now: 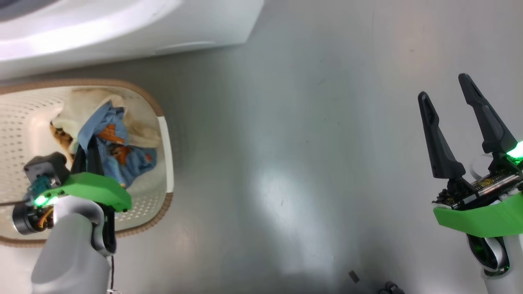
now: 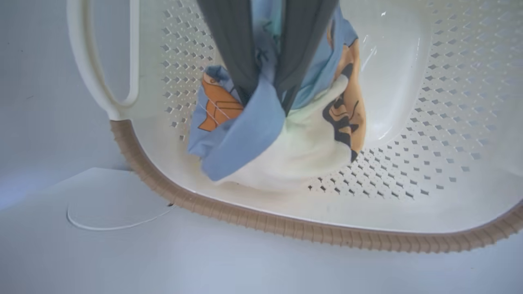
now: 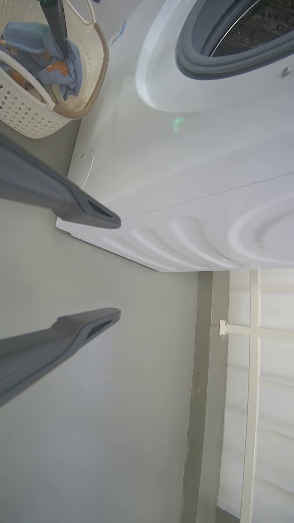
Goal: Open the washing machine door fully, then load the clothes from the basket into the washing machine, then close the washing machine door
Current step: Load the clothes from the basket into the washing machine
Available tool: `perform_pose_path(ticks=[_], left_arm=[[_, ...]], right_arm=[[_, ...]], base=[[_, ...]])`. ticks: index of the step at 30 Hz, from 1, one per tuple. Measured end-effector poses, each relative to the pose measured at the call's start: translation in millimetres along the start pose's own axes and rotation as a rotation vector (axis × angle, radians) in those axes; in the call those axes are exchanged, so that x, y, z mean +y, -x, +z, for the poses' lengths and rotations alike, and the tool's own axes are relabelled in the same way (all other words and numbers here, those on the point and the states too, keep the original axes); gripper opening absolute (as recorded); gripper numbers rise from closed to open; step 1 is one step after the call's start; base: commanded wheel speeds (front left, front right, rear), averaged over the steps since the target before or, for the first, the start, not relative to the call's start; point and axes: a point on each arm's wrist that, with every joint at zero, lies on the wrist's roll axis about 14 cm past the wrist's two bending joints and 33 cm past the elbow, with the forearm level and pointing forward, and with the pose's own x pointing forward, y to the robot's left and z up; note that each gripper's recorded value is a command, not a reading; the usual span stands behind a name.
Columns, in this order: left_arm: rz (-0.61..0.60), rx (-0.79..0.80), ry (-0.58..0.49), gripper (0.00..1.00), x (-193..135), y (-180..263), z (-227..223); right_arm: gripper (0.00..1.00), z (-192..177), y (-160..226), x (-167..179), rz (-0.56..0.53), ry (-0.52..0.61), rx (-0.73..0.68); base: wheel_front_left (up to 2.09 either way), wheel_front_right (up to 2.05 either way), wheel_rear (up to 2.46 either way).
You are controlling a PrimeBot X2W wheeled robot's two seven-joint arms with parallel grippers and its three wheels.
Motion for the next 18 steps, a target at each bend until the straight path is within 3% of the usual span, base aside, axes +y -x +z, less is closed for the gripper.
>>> perform_pose_path(ticks=[18], left_arm=[[-0.012,-0.451,-0.072,0.0,-7.8,109.4,126.5]], right_arm=[[1.0,48.0,38.7,9.4,-0.01,0.007,-0.06]], base=[[0.0,0.0,0.0]])
